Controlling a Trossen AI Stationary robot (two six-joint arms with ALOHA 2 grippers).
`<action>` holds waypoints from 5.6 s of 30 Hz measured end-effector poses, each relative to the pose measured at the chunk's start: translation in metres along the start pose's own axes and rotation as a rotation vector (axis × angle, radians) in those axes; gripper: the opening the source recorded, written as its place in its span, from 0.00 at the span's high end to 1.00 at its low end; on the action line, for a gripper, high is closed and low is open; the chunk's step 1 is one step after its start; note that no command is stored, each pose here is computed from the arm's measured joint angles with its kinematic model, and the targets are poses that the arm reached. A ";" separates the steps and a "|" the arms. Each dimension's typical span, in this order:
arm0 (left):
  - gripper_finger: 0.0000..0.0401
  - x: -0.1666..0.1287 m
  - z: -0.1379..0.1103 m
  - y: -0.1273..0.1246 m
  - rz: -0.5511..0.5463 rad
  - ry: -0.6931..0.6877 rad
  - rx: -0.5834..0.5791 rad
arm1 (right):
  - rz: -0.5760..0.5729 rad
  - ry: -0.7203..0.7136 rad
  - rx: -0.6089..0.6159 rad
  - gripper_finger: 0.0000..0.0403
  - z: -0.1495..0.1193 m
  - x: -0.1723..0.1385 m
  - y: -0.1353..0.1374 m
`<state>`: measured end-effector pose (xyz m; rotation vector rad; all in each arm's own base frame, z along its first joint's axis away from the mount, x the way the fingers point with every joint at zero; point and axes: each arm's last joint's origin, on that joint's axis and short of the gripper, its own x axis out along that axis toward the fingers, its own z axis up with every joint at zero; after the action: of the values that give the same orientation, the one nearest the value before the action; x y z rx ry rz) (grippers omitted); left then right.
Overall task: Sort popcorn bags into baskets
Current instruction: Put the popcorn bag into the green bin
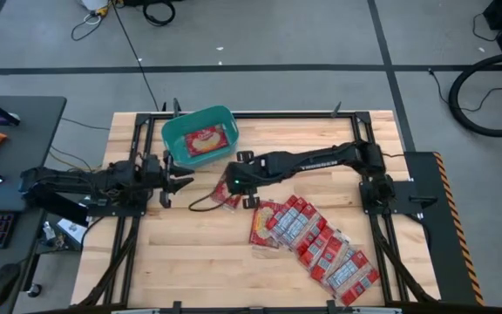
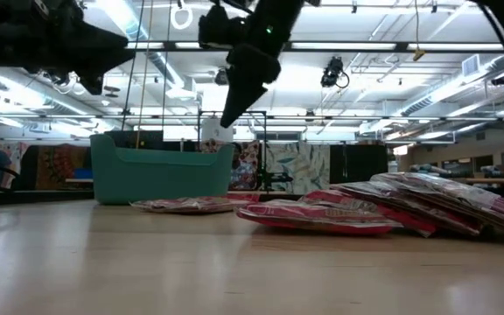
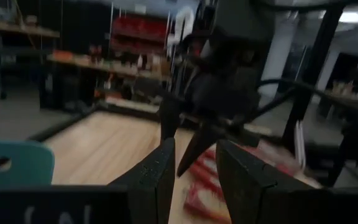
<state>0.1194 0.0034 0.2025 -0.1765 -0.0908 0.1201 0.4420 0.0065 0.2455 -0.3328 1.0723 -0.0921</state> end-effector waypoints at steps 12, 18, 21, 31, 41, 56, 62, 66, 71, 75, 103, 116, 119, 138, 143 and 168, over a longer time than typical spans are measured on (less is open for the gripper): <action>0.70 0.028 -0.006 -0.003 0.030 0.209 -0.008 | -0.025 0.010 -0.080 0.67 -0.046 0.025 0.009; 0.70 0.046 -0.009 -0.007 -0.013 0.320 -0.055 | 0.015 0.079 -0.104 0.62 -0.064 0.040 0.015; 0.70 0.055 -0.014 -0.013 -0.028 0.400 -0.048 | 0.071 0.134 -0.095 0.58 -0.070 0.038 0.021; 0.70 0.076 -0.025 -0.044 -0.107 0.527 -0.021 | 0.164 0.315 -0.132 0.43 -0.084 0.019 0.052; 0.70 0.083 -0.039 -0.053 -0.070 0.566 -0.128 | 0.338 0.441 -0.037 0.48 -0.094 -0.014 0.070; 0.70 0.089 -0.040 -0.058 -0.110 0.517 -0.106 | 0.661 0.498 0.036 0.51 -0.096 -0.029 0.093; 0.70 0.089 -0.041 -0.058 -0.124 0.521 -0.072 | 0.677 0.492 0.037 0.45 -0.097 -0.027 0.087; 0.70 0.089 -0.041 -0.058 -0.132 0.519 -0.035 | 0.673 0.482 -0.007 0.42 -0.096 -0.020 0.089; 0.70 0.089 -0.041 -0.057 -0.134 0.517 -0.027 | 0.667 0.517 -0.061 0.42 -0.100 -0.007 0.092; 0.70 0.089 -0.041 -0.057 -0.131 0.525 -0.032 | 0.665 0.524 -0.095 0.43 -0.102 -0.001 0.093; 0.70 0.088 -0.042 -0.059 -0.171 0.545 -0.064 | 0.657 0.656 -0.224 0.62 -0.134 0.010 0.092; 0.70 0.088 -0.041 -0.059 -0.192 0.546 -0.076 | 0.569 0.673 -0.261 0.95 -0.128 0.006 0.087; 0.70 0.088 -0.041 -0.059 -0.192 0.546 -0.076 | 0.533 0.669 -0.250 0.98 -0.122 0.002 0.084; 0.70 0.089 -0.039 -0.060 -0.193 0.520 -0.107 | 0.316 0.664 -0.277 0.99 -0.086 -0.030 0.063; 0.70 0.085 -0.027 -0.061 -0.208 0.471 -0.117 | 0.247 0.661 -0.252 0.99 -0.077 -0.041 0.054; 0.70 0.053 0.025 -0.055 -0.238 0.241 -0.049 | -0.094 0.553 -0.227 0.99 -0.045 -0.078 0.027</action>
<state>0.1757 -0.0394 0.2415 -0.2262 0.1252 -0.1412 0.3633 0.0407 0.2838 -0.5836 1.6201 -0.1523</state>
